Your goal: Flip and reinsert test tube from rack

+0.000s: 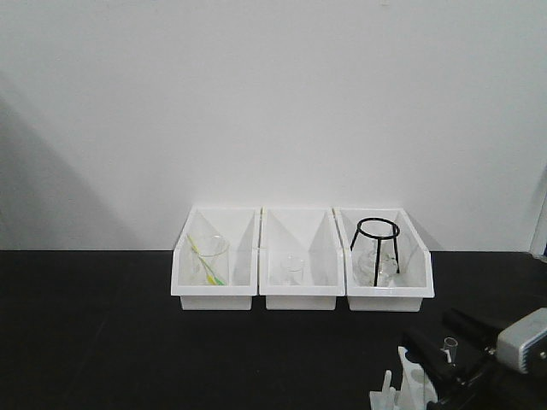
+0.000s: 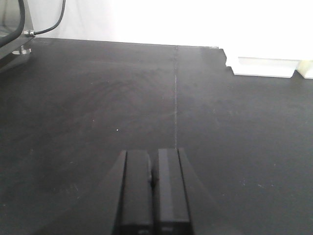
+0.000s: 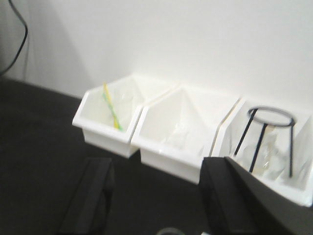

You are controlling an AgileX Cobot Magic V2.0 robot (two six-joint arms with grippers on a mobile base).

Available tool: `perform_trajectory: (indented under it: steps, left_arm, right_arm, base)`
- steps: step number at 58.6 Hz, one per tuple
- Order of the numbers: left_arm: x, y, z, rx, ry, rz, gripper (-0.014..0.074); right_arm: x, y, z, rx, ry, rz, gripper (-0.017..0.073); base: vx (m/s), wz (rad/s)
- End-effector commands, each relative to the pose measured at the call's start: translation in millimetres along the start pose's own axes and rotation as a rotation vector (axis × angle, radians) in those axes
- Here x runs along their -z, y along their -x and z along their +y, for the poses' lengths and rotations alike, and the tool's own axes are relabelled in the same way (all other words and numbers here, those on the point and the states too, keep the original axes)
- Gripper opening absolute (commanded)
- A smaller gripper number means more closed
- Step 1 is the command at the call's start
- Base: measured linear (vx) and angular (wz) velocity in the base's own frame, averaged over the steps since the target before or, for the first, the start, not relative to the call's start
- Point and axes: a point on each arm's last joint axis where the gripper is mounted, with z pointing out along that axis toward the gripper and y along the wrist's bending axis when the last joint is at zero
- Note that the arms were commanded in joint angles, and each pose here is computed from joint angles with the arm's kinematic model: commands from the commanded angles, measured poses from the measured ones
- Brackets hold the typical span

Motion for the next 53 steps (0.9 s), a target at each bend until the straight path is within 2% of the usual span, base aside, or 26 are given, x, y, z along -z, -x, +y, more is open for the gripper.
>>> perform_trajectory:
  steps: [1, 16, 20, 37, 53]
  left_arm:
    - [1, 8, -1.8, 0.003, -0.023, -0.096, -0.0006]
    - [1, 8, -1.8, 0.003, -0.023, -0.096, -0.0006]
    - [1, 8, -1.8, 0.003, -0.023, -0.096, -0.0006]
    - [1, 8, -1.8, 0.003, -0.023, -0.096, -0.0006]
    - [1, 8, -1.8, 0.003, -0.023, -0.096, -0.0006]
  right_arm:
    - [18, 39, 2.5, 0.004, -0.036, -0.128, 0.047]
    - [75, 83, 14.8, -0.014, -0.169, -0.202, 0.047]
    - [86, 90, 17.9, 0.0, -0.191, -0.225, 0.047]
    - [116, 108, 30.4, 0.051, -0.197, -0.354, 0.047]
    - [117, 106, 28.6, 0.048, -0.223, -0.323, 0.0456]
  base:
    - [0.0, 0.0]
    - [0.0, 0.0]
    - [0.0, 0.0]
    - [0.0, 0.0]
    - [0.0, 0.0]
